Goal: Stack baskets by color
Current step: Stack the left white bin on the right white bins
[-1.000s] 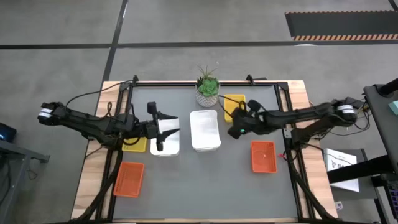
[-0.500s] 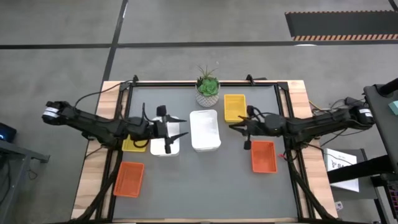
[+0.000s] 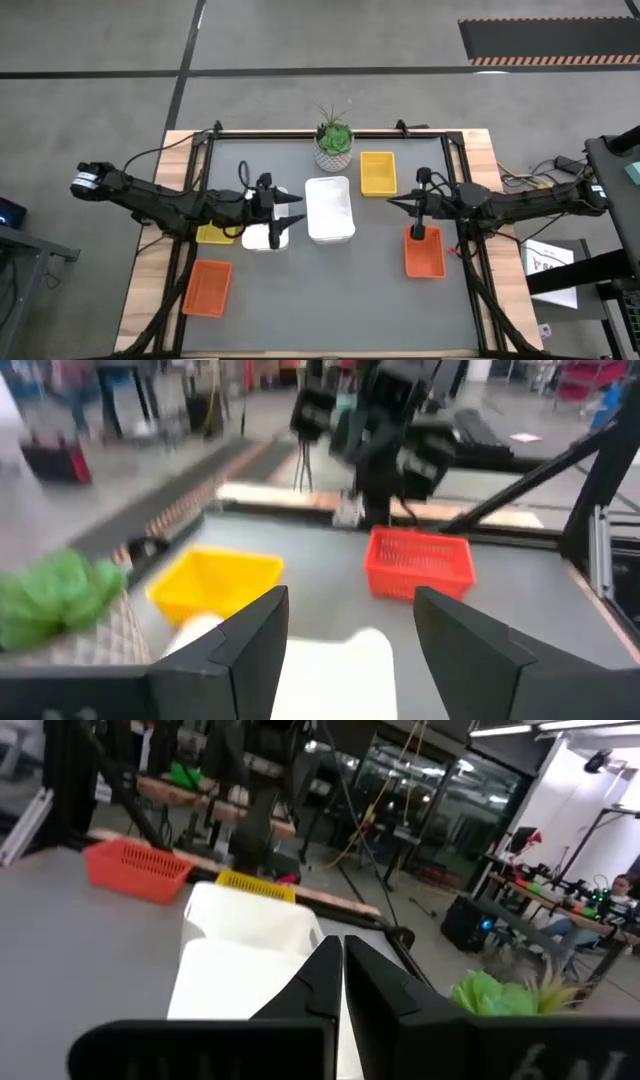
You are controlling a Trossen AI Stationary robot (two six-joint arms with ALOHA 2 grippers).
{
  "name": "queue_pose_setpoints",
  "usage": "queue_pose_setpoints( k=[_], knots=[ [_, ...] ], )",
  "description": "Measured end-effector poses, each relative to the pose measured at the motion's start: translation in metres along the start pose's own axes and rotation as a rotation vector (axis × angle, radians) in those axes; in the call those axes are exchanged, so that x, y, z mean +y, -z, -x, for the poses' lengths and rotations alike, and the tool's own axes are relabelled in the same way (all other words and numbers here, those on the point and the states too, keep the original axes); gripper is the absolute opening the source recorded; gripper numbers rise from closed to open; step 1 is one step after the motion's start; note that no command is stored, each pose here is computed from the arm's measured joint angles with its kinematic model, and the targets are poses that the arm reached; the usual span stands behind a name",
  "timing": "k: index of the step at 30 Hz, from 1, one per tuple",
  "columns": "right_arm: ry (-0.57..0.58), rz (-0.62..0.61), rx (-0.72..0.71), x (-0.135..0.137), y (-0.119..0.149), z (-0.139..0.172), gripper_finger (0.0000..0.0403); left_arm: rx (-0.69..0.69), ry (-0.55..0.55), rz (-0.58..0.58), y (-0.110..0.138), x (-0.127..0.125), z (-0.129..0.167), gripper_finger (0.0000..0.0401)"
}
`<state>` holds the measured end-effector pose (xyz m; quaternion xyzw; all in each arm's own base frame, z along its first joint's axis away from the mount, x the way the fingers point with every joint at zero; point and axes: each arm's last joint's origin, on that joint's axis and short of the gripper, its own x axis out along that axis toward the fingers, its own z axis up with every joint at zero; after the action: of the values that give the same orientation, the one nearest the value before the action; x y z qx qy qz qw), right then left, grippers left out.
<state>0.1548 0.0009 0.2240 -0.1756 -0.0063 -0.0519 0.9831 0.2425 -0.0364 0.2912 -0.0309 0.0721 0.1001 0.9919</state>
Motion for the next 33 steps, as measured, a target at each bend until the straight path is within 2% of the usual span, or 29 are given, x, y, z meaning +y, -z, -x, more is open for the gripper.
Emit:
queue_pose_setpoints(
  k=[4, 7, 13, 17, 20, 23, 27, 33],
  knots=[
    [0.007, -0.028, -0.020, -0.001, 0.000, 0.009, 0.0008, 0.160, -0.029, 0.077, -0.002, -0.003, -0.007, 0.0201],
    [0.013, -0.041, -0.036, -0.002, -0.001, 0.013, 0.0009, 0.304, -0.064, 0.088, -0.003, -0.007, -0.014, 0.0201],
    [0.013, -0.048, -0.039, -0.002, -0.001, 0.014, 0.0009, 0.642, -0.089, 0.044, -0.013, -0.027, -0.031, 0.0201],
    [0.012, -0.048, -0.037, -0.002, -0.001, 0.014, 0.0009, 0.949, -0.107, -0.020, -0.015, -0.042, -0.038, 0.0201],
    [0.012, -0.048, -0.037, -0.002, -0.001, 0.014, 0.0009, 1.166, -0.132, -0.097, -0.005, -0.050, -0.041, 0.0201],
    [0.009, -0.055, -0.036, -0.002, -0.001, 0.013, 0.0009, 1.331, -0.078, -0.127, 0.012, -0.056, -0.044, 0.0201],
    [0.001, -0.060, -0.015, -0.001, 0.002, 0.013, 0.0009, 1.432, -0.018, -0.145, 0.030, -0.061, -0.046, 0.0201],
    [0.000, -0.066, -0.012, -0.001, 0.002, 0.013, 0.0009, 1.462, -0.036, -0.173, 0.042, -0.058, -0.045, 0.0201]
  ],
)
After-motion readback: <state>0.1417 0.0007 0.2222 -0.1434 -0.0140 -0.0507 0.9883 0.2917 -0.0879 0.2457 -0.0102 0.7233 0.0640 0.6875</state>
